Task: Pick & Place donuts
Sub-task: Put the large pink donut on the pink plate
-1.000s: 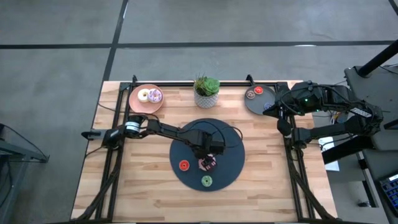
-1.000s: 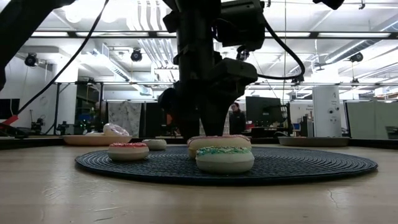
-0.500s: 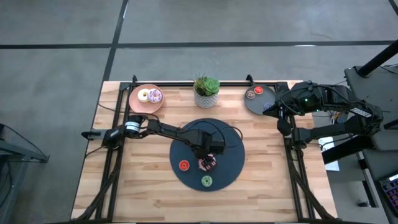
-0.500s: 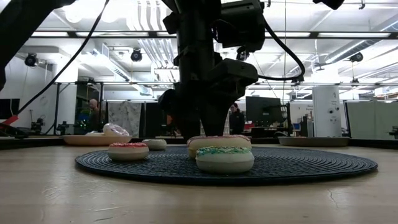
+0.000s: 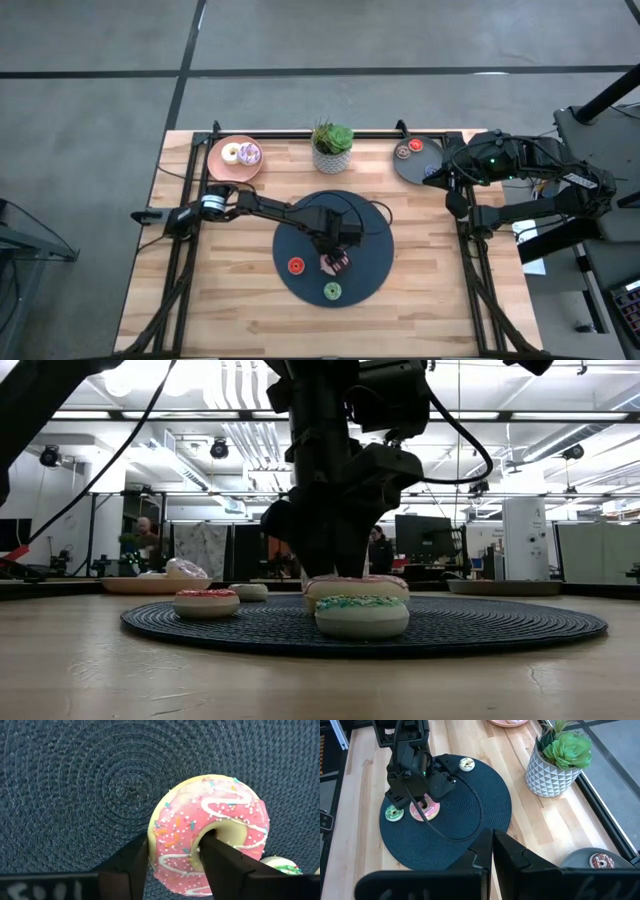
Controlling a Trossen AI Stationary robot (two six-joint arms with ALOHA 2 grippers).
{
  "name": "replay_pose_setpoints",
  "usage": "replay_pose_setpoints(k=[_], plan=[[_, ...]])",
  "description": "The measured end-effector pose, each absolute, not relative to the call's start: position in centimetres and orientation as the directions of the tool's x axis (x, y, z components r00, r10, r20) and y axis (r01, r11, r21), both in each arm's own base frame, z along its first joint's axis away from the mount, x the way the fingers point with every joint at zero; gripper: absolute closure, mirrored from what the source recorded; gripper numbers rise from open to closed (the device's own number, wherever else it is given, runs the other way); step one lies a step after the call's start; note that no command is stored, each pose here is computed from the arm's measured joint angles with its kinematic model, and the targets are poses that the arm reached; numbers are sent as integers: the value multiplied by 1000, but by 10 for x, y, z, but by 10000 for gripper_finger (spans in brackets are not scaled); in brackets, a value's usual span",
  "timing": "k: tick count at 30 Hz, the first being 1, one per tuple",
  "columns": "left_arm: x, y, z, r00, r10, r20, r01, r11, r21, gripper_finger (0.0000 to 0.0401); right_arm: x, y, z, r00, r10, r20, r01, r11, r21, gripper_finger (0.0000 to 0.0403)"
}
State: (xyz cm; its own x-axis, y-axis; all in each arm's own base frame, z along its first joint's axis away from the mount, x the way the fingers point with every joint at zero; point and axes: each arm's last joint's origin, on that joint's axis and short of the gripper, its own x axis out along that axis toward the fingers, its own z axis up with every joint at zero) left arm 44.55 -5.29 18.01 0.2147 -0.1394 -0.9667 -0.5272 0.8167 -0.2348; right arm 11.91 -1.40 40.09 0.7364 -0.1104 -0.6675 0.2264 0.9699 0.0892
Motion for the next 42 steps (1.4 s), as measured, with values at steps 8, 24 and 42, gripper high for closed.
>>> replay_pose_setpoints(k=[8, 24, 42], plan=[[446, -52, 180, 216, -150, -965, -527, 814, -244, 272, 119, -14, 401, 737, -110, -667, 226, 970, 89, 394], [451, -44, 189, 251, -187, -950, -520, 801, -296, 274, 119, -14, 401, 736, -110, -667, 226, 970, 89, 394], [442, 0, 223, 136, -153, -979, -516, 833, -202, 274, 119, -14, 401, 736, -110, -668, 226, 970, 90, 394]])
